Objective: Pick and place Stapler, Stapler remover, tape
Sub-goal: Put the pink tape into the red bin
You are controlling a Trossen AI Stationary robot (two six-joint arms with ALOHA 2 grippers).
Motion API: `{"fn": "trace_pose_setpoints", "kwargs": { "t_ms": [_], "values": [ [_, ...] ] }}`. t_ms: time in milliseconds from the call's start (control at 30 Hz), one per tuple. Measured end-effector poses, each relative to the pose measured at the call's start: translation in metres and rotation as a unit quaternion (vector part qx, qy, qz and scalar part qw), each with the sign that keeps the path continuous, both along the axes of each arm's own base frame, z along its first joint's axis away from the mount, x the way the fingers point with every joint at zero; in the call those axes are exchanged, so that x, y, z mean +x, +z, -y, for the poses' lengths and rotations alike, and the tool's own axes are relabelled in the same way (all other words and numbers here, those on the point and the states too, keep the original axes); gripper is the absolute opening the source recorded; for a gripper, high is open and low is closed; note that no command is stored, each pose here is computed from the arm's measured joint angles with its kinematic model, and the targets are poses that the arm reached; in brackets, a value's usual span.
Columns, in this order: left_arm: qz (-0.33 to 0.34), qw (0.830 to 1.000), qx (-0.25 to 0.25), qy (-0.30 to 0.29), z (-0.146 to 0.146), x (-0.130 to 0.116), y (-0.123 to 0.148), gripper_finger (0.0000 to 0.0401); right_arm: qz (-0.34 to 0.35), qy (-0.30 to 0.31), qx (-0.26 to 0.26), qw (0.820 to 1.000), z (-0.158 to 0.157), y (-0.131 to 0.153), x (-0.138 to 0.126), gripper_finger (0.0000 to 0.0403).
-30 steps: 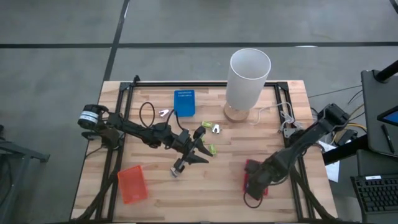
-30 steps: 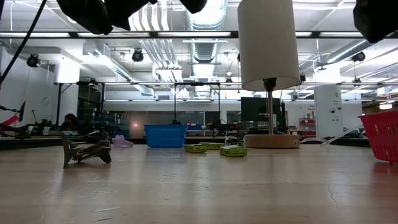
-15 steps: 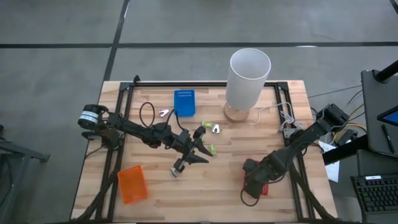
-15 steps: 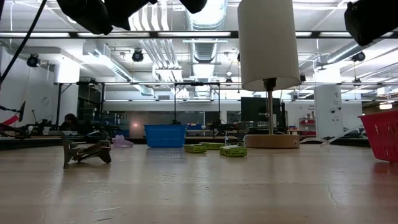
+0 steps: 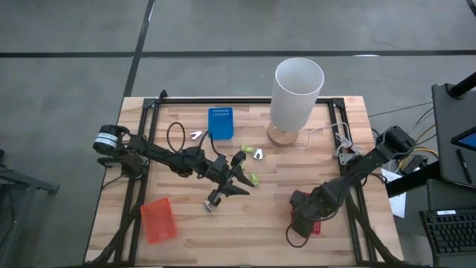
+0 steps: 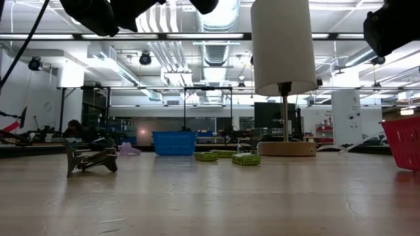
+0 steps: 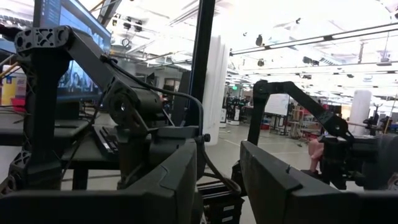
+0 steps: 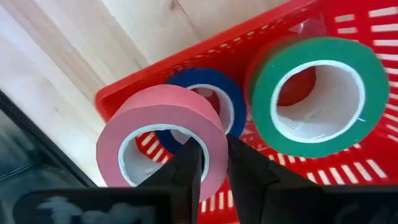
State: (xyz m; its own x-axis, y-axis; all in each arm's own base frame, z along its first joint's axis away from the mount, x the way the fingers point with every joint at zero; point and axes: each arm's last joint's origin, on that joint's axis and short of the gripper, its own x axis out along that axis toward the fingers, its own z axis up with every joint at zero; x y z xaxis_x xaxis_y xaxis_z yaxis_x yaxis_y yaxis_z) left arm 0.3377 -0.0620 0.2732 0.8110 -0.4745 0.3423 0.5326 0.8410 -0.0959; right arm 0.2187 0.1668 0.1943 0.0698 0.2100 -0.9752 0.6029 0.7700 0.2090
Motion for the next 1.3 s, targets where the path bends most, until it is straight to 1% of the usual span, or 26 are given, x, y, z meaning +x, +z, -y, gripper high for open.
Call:
{"fn": "trace_pose_setpoints", "kwargs": {
  "t_ms": [367,467,600,700,833,900,1000,1067,1167,1233,1300],
  "values": [
    [0.0,1.0,0.0,0.0,0.0,0.0,0.0,0.0126,0.006,-0.011,-0.014,1.0,0.005,0.0,0.003,0.0107],
    [-0.001,1.0,0.0,0.0,0.0,0.0,0.0,0.0126,0.001,-0.015,-0.014,1.0,0.008,0.0,0.004,0.0108],
    [-0.007,1.0,0.0,-0.001,0.0,0.0,-0.001,0.0126,-0.008,-0.013,-0.023,1.0,0.011,0.002,0.004,0.0099],
    [-0.038,0.999,-0.008,-0.007,0.0,0.002,-0.005,0.0126,0.004,-0.002,-0.03,1.0,0.01,0.008,0.005,0.0089],
    [-0.106,0.994,-0.005,-0.014,0.001,0.004,-0.017,0.0126,0.044,0.01,-0.055,0.997,0.007,0.019,0.011,0.0075],
    [-0.146,0.989,0.0,-0.014,0.001,0.005,-0.024,0.0126,0.074,0.023,-0.075,0.994,0.006,0.026,0.015,0.0069],
    [-0.201,0.979,-0.002,-0.015,0.001,0.006,-0.034,0.0126,0.122,0.045,-0.117,0.985,0.003,0.034,0.018,0.0061],
    [-0.227,0.974,-0.008,-0.016,0.001,0.006,-0.038,0.0126,0.137,0.063,-0.131,0.98,0.001,0.037,0.019,0.0058],
    [-0.254,0.967,-0.022,-0.021,0.003,0.005,-0.042,0.0126,0.15,0.081,-0.128,0.977,-0.001,0.038,0.021,0.0053],
    [-0.261,0.965,-0.024,-0.025,0.005,0.005,-0.043,0.0126,0.147,0.074,-0.103,0.981,-0.004,0.037,0.021,0.005],
    [-0.263,0.964,-0.019,-0.029,0.008,0.004,-0.043,0.0126,0.126,0.072,-0.075,0.987,-0.008,0.036,0.017,0.0044]
  ]
}}
